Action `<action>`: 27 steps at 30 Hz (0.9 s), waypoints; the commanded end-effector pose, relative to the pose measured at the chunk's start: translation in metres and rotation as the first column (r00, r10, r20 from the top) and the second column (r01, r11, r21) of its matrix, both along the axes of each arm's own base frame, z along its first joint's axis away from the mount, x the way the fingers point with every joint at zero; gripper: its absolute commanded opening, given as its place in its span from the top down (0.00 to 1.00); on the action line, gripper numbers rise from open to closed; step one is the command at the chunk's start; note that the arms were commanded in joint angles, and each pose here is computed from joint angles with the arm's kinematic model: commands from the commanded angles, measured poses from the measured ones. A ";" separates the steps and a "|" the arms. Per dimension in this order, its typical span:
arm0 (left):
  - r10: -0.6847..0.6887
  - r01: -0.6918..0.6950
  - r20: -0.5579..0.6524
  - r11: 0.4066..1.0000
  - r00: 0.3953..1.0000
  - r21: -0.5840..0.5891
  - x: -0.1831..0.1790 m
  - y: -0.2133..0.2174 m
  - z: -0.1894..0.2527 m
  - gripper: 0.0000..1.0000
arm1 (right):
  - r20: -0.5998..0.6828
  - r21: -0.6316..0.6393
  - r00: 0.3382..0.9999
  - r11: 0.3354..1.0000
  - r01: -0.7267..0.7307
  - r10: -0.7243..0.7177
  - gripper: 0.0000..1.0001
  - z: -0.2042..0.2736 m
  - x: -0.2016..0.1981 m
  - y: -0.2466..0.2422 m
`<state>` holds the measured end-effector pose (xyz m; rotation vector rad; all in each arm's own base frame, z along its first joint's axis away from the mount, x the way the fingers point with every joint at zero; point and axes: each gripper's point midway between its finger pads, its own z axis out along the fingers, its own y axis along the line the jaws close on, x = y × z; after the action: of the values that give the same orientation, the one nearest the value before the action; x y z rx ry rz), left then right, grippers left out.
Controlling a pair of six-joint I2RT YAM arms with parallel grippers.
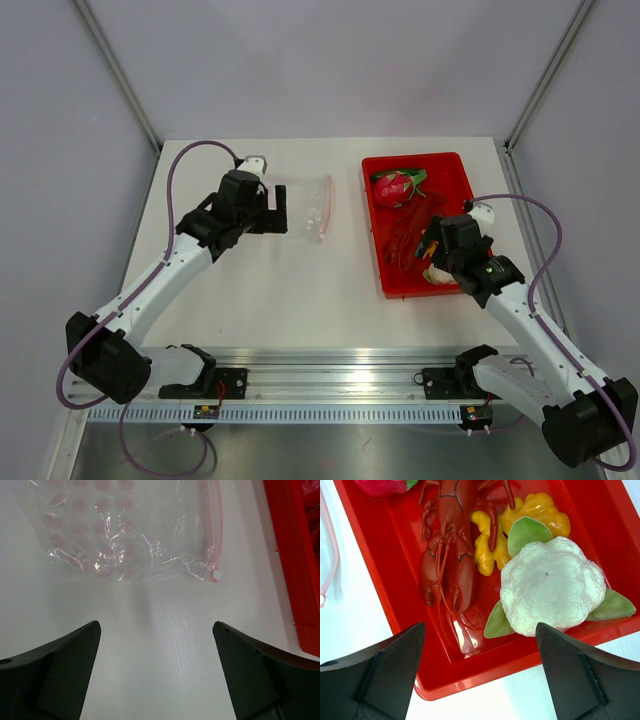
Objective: Place the food in the zip-top bag and seal the zipper
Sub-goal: Pick up the zipper food storage bag at the center of the board.
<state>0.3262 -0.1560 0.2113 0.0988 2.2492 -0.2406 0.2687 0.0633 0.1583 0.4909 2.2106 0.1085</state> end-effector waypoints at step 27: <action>0.073 -0.061 -0.019 0.928 0.997 0.366 0.092 -0.121 -0.041 0.10 | 0.073 0.062 0.997 0.998 -0.005 0.001 0.00 0.019 -0.020 -0.002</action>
<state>0.4041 -0.2845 0.1708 0.2763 2.3391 0.0781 0.2535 0.0656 0.1741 0.4852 2.1499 0.2113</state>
